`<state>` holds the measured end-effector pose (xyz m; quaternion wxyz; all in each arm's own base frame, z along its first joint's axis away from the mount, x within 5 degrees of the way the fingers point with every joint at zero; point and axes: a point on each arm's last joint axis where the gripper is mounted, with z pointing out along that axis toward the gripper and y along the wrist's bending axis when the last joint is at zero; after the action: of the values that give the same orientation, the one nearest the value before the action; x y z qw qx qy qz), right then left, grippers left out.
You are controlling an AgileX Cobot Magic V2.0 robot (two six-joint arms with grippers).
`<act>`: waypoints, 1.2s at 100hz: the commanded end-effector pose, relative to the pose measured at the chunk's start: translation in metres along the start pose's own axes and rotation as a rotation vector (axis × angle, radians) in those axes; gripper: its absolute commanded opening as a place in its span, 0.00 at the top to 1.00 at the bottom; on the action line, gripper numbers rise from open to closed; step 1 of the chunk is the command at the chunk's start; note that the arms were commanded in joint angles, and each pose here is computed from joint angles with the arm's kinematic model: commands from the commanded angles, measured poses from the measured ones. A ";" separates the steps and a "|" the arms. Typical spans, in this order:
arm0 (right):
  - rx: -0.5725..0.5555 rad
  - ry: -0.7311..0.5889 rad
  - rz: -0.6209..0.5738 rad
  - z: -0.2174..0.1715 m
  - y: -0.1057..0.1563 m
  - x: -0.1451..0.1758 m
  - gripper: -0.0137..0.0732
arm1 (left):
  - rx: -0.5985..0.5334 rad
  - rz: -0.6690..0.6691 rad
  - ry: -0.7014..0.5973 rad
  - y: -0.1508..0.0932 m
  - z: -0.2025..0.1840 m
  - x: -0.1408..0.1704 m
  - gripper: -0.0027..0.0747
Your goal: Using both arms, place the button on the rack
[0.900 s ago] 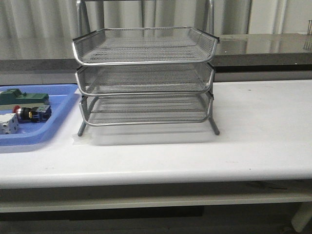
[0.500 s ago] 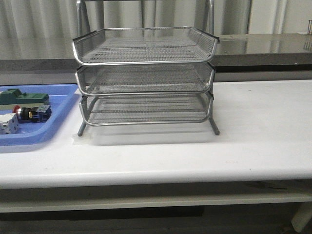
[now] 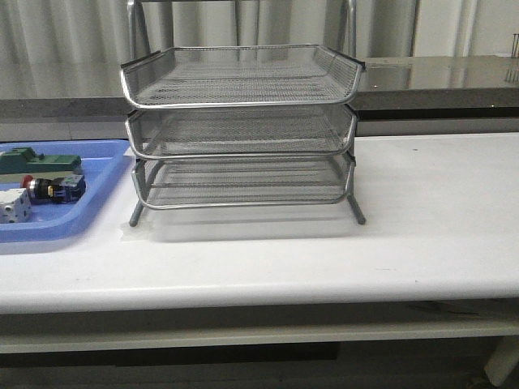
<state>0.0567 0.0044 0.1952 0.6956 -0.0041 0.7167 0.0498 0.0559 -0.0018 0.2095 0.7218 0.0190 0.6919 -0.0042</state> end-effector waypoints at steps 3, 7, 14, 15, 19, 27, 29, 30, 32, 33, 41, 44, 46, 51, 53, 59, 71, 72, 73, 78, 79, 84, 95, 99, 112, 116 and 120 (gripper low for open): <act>-0.012 -0.151 -0.012 -0.004 0.001 -0.018 0.91 | 0.008 -0.015 -0.052 -0.001 -0.001 0.010 0.99; -0.013 -0.170 -0.006 -0.004 0.001 -0.020 0.91 | 0.008 -0.015 -0.052 -0.001 -0.001 0.010 0.99; -0.016 -0.204 0.021 -0.005 0.002 -0.024 0.91 | 0.008 -0.015 -0.052 -0.001 -0.001 0.010 0.99; -0.016 -0.205 0.025 -0.005 0.002 -0.025 0.91 | 0.008 -0.015 -0.052 -0.001 -0.001 0.010 0.99; -0.019 -0.212 0.057 -0.006 0.002 -0.028 0.91 | 0.008 -0.015 -0.052 -0.001 -0.001 0.010 0.99; -0.025 -0.200 0.122 -0.007 0.002 -0.037 0.91 | 0.008 -0.015 -0.052 -0.001 -0.001 0.010 0.99; -0.027 -0.191 0.140 -0.007 0.003 -0.039 0.91 | 0.008 -0.015 -0.052 -0.001 -0.001 0.010 0.99; -0.029 -0.189 0.151 -0.007 0.003 -0.041 0.91 | 0.008 -0.015 -0.052 -0.001 -0.001 0.010 0.99; -0.031 -0.172 0.166 -0.006 0.003 -0.042 0.91 | 0.008 -0.015 -0.052 -0.001 -0.001 0.010 0.99; -0.033 -0.173 0.171 -0.007 0.003 -0.045 0.91 | 0.008 -0.015 -0.052 -0.001 -0.001 0.010 0.99; -0.042 -0.104 0.207 -0.004 0.006 -0.056 0.91 | 0.008 -0.015 -0.052 -0.001 -0.001 0.010 0.99; -0.046 -0.074 0.213 -0.003 0.007 -0.063 0.91 | 0.008 -0.015 -0.052 -0.001 -0.001 0.010 0.99; -0.046 -0.044 0.213 -0.001 0.008 -0.064 0.91 | 0.008 -0.015 -0.052 -0.001 -0.001 0.010 0.99; -0.049 0.003 0.212 0.003 0.009 -0.075 0.91 | 0.008 -0.015 -0.052 -0.001 -0.001 0.010 0.99; -0.047 0.028 0.212 0.006 0.010 -0.077 0.91 | 0.008 -0.015 -0.052 -0.001 -0.001 0.010 0.99; -0.050 0.092 0.211 0.012 0.012 -0.090 0.91 | 0.008 -0.015 -0.052 -0.001 -0.001 0.010 0.99; -0.048 0.237 0.209 0.035 0.015 -0.111 0.91 | 0.008 -0.015 -0.052 -0.001 -0.001 0.010 0.99; -0.050 0.244 0.209 0.036 0.016 -0.115 0.91 | 0.008 -0.015 -0.052 -0.001 -0.001 0.010 0.99; -0.050 0.252 0.209 0.037 0.016 -0.116 0.91 | 0.008 -0.015 -0.052 -0.001 -0.001 0.010 0.99; -0.049 0.324 0.209 0.049 0.017 -0.123 0.91 | 0.008 -0.015 -0.052 -0.001 -0.001 0.010 0.99; -0.051 0.332 0.208 0.051 0.018 -0.126 0.91 | 0.008 -0.015 -0.052 -0.001 -0.001 0.010 0.99; -0.051 0.387 0.210 0.062 0.019 -0.133 0.91 | 0.008 -0.015 -0.052 -0.001 -0.001 0.010 0.99; -0.056 0.507 0.240 0.091 0.022 -0.141 0.91 | 0.008 -0.015 -0.052 -0.001 -0.001 0.010 0.99; -0.058 0.545 0.254 0.102 0.024 -0.142 0.91 | 0.008 -0.015 -0.052 -0.001 -0.001 0.010 0.99; -0.073 0.647 0.354 0.137 0.029 -0.139 0.91 | 0.008 -0.015 -0.052 -0.001 -0.001 0.010 0.99; -0.075 0.682 0.387 0.147 0.030 -0.135 0.91 | 0.008 -0.015 -0.052 -0.001 -0.001 0.010 0.99; -0.076 0.713 0.406 0.157 0.031 -0.131 0.91 | 0.008 -0.015 -0.052 -0.001 -0.001 0.010 0.99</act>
<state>0.1935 0.0339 0.3158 0.3765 0.0761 0.9061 0.1774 0.0559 -0.0018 0.2095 0.7218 0.0190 0.6919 -0.0042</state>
